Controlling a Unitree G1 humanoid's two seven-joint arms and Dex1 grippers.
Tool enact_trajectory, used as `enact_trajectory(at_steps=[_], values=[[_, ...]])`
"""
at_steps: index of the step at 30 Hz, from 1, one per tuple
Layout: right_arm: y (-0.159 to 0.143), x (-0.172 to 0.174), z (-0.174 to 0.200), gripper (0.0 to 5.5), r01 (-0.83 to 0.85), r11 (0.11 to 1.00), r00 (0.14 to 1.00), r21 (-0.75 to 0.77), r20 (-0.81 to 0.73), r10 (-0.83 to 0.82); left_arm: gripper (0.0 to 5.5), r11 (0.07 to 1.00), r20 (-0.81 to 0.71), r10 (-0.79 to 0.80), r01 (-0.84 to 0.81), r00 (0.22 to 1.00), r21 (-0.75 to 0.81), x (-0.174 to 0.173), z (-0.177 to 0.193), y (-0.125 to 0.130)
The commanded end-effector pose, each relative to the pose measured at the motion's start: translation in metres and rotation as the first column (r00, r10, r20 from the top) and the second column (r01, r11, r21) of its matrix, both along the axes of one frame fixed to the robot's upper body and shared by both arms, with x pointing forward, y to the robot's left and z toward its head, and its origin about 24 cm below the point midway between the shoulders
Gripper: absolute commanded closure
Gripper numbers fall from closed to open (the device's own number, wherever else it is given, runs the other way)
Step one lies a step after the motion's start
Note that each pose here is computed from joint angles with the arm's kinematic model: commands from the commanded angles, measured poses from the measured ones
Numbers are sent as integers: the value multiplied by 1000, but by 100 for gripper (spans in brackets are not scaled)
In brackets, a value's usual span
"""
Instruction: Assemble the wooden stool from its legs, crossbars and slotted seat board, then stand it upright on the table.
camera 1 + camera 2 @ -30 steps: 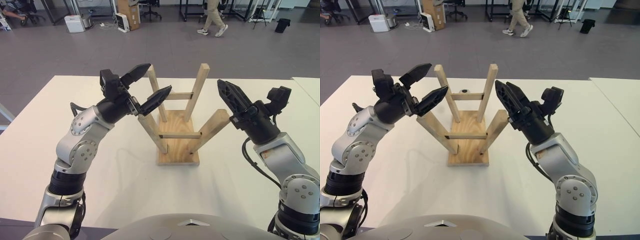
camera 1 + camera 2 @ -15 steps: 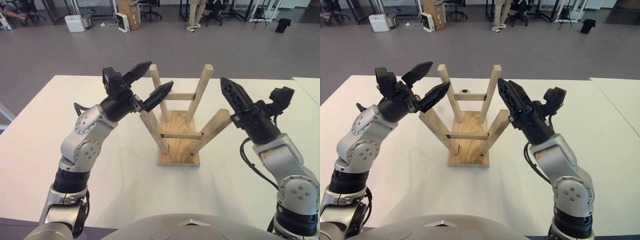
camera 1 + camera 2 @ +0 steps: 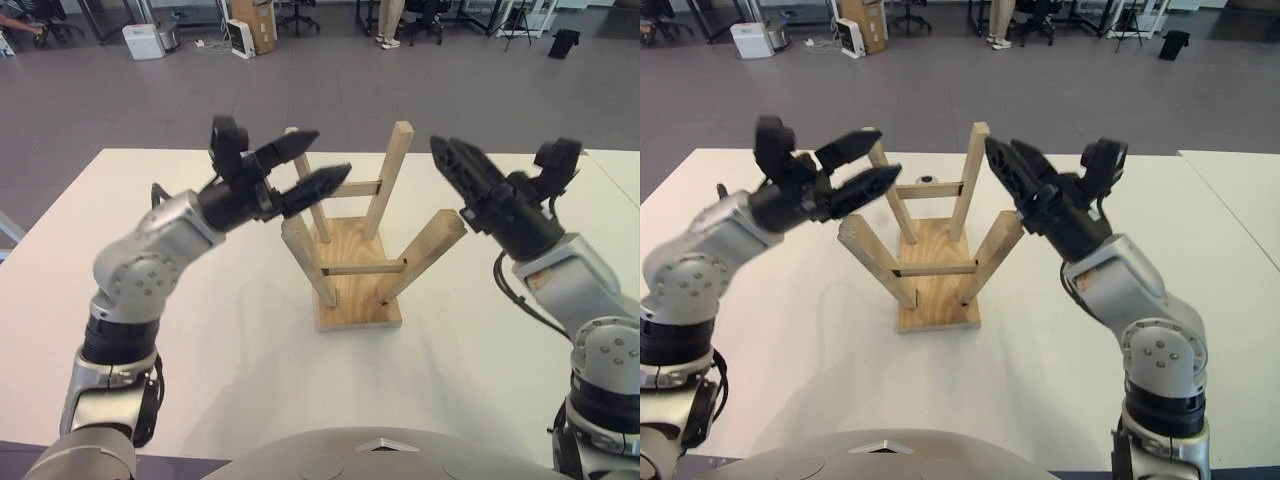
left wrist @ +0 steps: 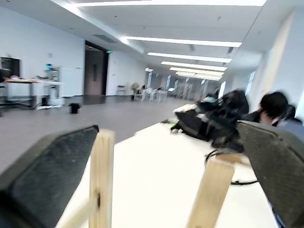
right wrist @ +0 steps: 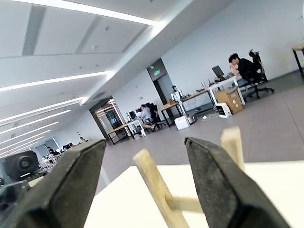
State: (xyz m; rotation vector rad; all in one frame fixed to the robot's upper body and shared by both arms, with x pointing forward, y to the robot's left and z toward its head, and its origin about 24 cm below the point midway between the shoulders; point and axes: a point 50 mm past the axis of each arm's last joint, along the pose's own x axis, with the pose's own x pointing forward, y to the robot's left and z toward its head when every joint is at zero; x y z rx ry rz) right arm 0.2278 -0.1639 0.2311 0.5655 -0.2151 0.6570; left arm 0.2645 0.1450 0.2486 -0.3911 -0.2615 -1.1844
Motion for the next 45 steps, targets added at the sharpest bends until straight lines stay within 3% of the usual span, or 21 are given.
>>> enact_trajectory(at_steps=[1,3,5,6,8,9,11,20,24,28,31,36,39,45], values=[[-1,-2,29,239,-20,999,997,34,76,18,15,986,29,8,-3,1000,-166,2,40,2],[0,-5,37,239,-44,997,995,65,92,38,15,985,19,17,-14,1000,-172,3,41,2],[6,-2,16,239,-70,996,998,55,3,70,15,998,-50,49,-51,998,-40,3,10,-2],[10,0,-10,239,-86,995,989,52,-118,92,15,994,-101,38,-27,994,104,-2,-23,-7],[18,-3,-78,239,-115,989,923,-90,-378,73,15,937,-340,16,104,940,333,-22,-108,-4],[20,-9,-102,239,-141,977,889,-157,-455,55,15,904,-414,22,159,910,398,-35,-141,-1],[20,-13,-115,239,-151,969,877,-196,-479,39,15,895,-456,26,182,890,407,-47,-164,-1],[7,2,-94,239,-57,970,935,-235,-352,-31,15,915,-297,-8,127,955,382,-28,-136,-9],[-10,9,-65,239,28,967,968,-253,-236,-89,15,985,-52,-115,121,992,127,-18,-67,-11],[-24,16,-30,239,94,958,986,-273,-110,-129,15,932,-25,-361,361,932,-33,-35,-15,2],[-25,17,-15,239,110,952,990,-286,-53,-131,15,914,18,-391,391,920,-110,-34,12,13],[-8,3,10,239,-22,958,999,-284,32,32,15,957,4,-256,254,967,-140,-22,5,22],[-5,-26,-2,239,-199,881,978,-430,-25,209,15,979,-84,-159,146,984,-146,-14,-19,31],[-15,-29,-23,239,-181,825,983,-536,-106,147,15,990,-142,-60,40,988,-138,-10,-43,36]])
